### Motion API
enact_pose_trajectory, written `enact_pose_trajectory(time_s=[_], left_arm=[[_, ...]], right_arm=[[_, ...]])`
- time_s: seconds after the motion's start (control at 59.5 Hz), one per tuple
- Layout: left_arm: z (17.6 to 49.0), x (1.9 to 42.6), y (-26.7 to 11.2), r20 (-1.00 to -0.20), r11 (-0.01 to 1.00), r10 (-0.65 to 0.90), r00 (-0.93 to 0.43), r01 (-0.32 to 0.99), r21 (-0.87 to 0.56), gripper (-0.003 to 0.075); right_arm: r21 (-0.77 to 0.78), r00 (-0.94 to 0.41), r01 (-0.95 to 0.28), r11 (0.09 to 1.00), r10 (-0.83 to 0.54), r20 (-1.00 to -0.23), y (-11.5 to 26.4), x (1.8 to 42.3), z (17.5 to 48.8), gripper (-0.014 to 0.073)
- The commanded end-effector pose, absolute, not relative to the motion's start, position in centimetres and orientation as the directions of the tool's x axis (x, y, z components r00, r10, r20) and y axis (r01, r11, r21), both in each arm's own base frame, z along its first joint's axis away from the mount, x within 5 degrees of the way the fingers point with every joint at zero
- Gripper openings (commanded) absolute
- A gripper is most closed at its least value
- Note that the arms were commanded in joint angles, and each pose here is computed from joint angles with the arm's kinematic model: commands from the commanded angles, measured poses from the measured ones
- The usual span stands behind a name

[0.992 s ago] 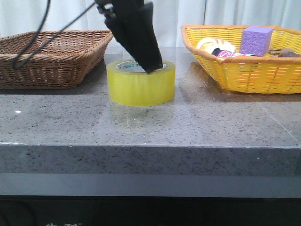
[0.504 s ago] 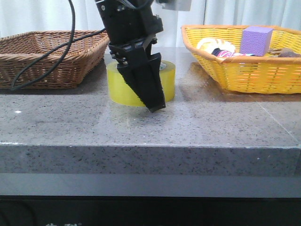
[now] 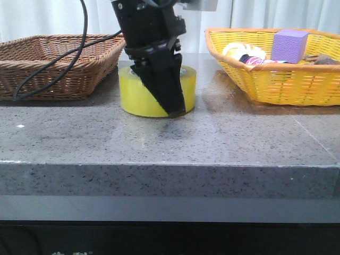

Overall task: Transfer tape with both arms
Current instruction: 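Lift the tape with the left gripper and carry it over the brown basket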

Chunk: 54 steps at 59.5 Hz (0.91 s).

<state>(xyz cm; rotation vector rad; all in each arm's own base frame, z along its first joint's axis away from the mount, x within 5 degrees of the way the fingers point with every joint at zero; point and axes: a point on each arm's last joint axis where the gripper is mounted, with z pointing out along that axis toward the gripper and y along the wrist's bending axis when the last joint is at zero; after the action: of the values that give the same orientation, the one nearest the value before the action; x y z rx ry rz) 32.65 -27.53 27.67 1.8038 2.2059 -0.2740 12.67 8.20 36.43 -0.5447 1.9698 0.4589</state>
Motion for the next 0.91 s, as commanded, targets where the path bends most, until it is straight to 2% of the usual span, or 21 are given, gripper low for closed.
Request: enact_pose_trajectory(time_s=[0.0,0.151,0.303,0.387,0.471,0.723,0.891], left_arm=[[33.0,32.1,-27.5,-0.455,0.263,0.868,-0.196,0.961,0.089,0.0160],[36.2,32.3,-27.3,-0.505,0.342,0.829,-0.238,0.932,0.121,0.0160],[39.5,32.8,-26.0,-0.522,0.489,0.788,-0.326,0.846,0.210,0.0160],[41.1,33.4,-24.9,-0.564,0.614,0.715,-0.413,0.757,0.224,0.0159],[42.2,34.0,-23.7,-0.597,0.675,0.665,-0.449,0.703,0.223,0.0159],[42.3,37.2,-18.7,-0.622,0.826,0.510,-0.594,0.540,0.162,0.0159],[41.8,39.1,-15.1,-0.617,0.883,0.433,-0.657,0.445,0.146,0.0159]], right_arm=[[0.079,-0.322,-0.550,0.831,-0.123,-0.939,8.1,12.8,37.9,0.0414],[0.079,-0.322,-0.550,0.831,-0.123,-0.939,8.1,12.8,37.9,0.0414],[0.079,-0.322,-0.550,0.831,-0.123,-0.939,8.1,12.8,37.9,0.0414],[0.079,-0.322,-0.550,0.831,-0.123,-0.939,8.1,12.8,37.9,0.0414],[0.079,-0.322,-0.550,0.831,-0.123,-0.939,8.1,12.8,37.9,0.0414],[0.079,-0.322,-0.550,0.831,-0.123,-0.939,8.1,12.8,37.9,0.0414],[0.079,-0.322,-0.550,0.831,-0.123,-0.939,8.1,12.8,37.9,0.0414]])
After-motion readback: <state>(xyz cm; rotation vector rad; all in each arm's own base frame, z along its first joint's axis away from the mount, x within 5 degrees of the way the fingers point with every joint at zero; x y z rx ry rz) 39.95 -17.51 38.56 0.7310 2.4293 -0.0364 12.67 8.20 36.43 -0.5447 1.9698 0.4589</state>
